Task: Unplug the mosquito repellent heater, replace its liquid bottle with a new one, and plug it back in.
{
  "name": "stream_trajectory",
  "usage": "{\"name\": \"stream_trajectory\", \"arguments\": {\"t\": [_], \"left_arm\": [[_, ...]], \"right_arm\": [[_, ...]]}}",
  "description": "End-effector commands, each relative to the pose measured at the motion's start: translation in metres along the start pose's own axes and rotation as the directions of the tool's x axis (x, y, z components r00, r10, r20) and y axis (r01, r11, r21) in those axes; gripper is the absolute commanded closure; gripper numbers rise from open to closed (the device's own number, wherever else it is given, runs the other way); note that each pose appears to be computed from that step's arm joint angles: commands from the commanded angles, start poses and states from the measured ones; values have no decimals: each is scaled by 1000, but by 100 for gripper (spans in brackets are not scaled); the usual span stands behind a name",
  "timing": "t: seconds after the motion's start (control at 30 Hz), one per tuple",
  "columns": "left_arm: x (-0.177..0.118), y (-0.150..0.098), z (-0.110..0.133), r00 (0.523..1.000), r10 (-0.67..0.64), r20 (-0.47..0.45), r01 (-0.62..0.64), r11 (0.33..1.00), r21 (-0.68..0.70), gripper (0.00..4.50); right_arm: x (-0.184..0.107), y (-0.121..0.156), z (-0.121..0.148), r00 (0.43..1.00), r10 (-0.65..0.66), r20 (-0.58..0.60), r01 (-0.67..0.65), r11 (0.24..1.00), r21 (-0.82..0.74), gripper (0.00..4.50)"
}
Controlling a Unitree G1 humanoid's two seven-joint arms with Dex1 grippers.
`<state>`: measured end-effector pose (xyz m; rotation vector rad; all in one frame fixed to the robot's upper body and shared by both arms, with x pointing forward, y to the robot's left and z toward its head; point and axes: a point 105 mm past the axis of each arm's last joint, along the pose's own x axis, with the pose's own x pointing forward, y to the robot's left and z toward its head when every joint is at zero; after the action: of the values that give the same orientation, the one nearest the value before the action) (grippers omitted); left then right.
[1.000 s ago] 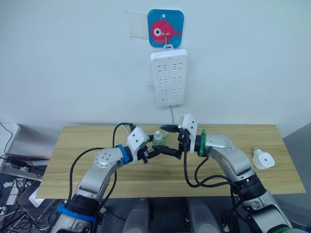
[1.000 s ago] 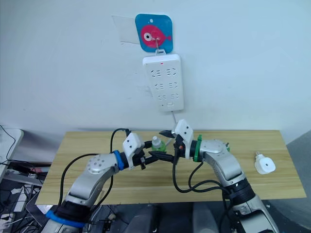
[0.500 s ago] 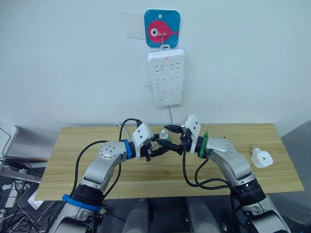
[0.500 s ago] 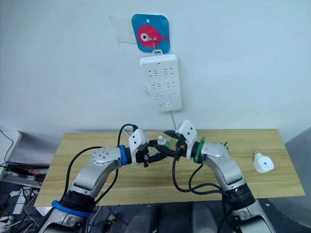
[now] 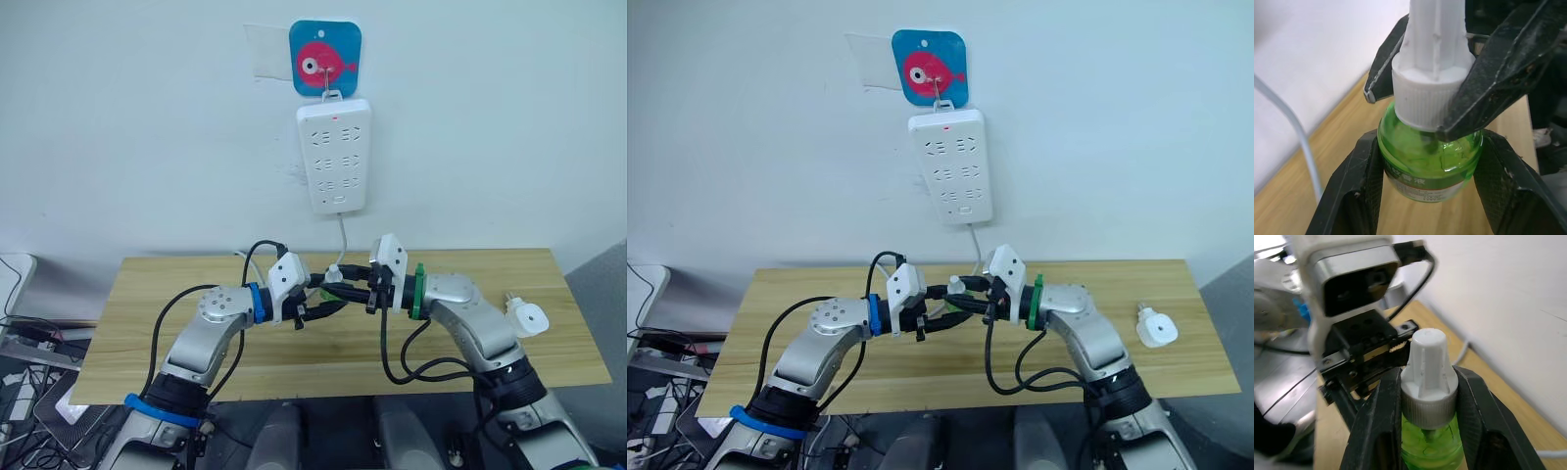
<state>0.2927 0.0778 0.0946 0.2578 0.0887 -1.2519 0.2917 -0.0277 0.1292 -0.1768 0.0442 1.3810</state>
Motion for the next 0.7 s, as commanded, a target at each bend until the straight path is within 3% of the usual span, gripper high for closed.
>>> {"name": "stream_trajectory", "arguments": {"t": [0.03,0.17,0.3,0.43,0.6,0.7], "left_arm": [[-1,-22,8,987,-158,11,157,985,67,228],[-5,-32,6,967,-255,-17,255,961,109,228],[-5,-32,5,959,-282,-30,283,950,133,228],[-2,-27,7,968,-252,-15,251,957,144,228],[-6,-21,6,980,-200,-6,199,971,131,228],[-10,-19,4,985,-173,-2,172,978,118,228]], "right_arm": [[4,26,17,935,355,19,-352,931,-96,340],[3,23,17,836,546,-54,-548,828,-120,340],[5,22,16,784,613,-102,-621,774,-122,340],[3,16,17,788,605,-113,-615,779,-121,199],[-19,-5,13,871,478,-114,-488,867,-96,14],[-34,-8,11,922,376,-91,-383,920,-79,4]]}}
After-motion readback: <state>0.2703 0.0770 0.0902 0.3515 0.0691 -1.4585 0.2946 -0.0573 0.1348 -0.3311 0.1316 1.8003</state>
